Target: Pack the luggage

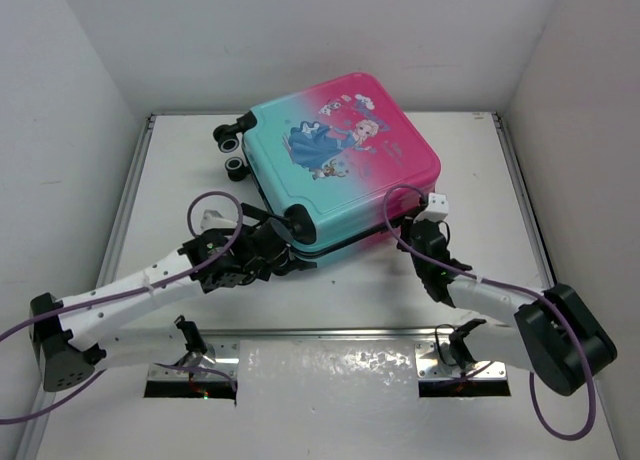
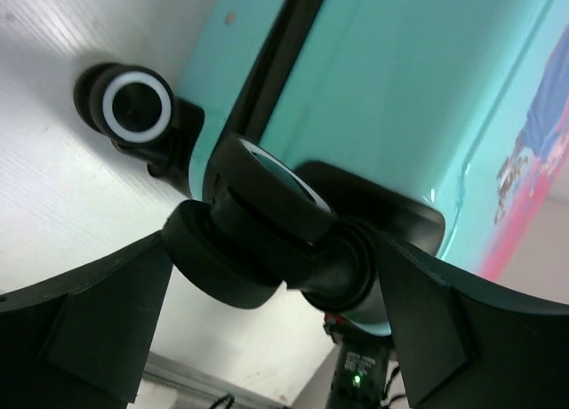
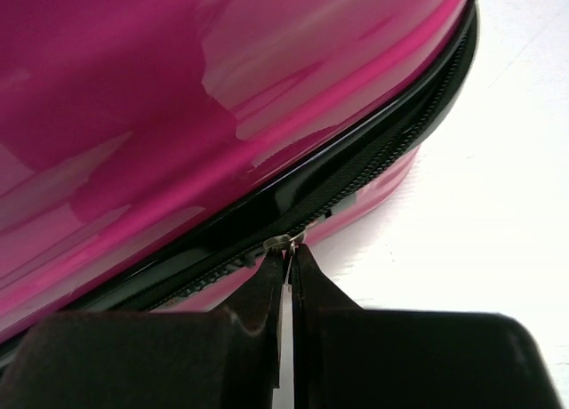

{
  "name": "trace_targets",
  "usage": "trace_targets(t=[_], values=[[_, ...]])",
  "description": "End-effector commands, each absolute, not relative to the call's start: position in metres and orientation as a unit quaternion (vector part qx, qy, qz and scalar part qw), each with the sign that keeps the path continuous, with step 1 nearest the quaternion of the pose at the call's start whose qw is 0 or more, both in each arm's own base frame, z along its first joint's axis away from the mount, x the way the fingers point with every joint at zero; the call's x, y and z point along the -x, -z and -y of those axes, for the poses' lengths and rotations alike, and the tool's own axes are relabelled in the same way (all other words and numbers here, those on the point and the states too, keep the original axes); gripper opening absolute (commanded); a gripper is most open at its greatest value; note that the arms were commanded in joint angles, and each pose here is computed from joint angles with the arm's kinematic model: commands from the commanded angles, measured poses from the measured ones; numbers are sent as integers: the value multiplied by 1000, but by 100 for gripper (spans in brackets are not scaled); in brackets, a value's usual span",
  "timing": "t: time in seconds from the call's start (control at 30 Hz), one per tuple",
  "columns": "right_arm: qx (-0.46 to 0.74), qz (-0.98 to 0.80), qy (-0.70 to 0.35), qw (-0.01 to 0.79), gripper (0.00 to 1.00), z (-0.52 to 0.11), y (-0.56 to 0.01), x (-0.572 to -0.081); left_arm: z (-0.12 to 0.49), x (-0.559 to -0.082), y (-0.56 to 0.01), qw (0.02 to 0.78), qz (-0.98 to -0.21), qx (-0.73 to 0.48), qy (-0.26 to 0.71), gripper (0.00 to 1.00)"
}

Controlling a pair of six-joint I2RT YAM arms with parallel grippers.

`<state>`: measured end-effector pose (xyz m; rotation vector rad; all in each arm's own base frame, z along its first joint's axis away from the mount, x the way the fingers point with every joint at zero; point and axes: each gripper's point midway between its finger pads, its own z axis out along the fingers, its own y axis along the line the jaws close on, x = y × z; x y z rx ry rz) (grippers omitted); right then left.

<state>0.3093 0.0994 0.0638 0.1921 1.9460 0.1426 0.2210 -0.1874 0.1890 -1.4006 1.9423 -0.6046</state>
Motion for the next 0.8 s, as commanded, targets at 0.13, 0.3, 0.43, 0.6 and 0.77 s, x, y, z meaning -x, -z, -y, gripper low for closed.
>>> trace_targets(t=[0.13, 0.3, 0.43, 0.6, 0.77], values=[[-55, -823, -89, 559, 0, -110, -72, -306, 192, -243, -182, 329, -669, 620, 246, 62], [-47, -821, -87, 562, 0, -109, -76, -305, 204, -247, -173, 321, -675, 616, 247, 3], [-25, -822, -82, 563, 0, -111, -79, -308, 174, -251, -178, 357, -649, 628, 239, 0], [5, -828, -62, 558, 0, -109, -75, -313, 116, -284, -208, 458, -616, 602, 220, 0], [-4, -838, -28, 546, 0, -91, -62, -317, 69, -323, -213, 495, -638, 566, 165, 0]])
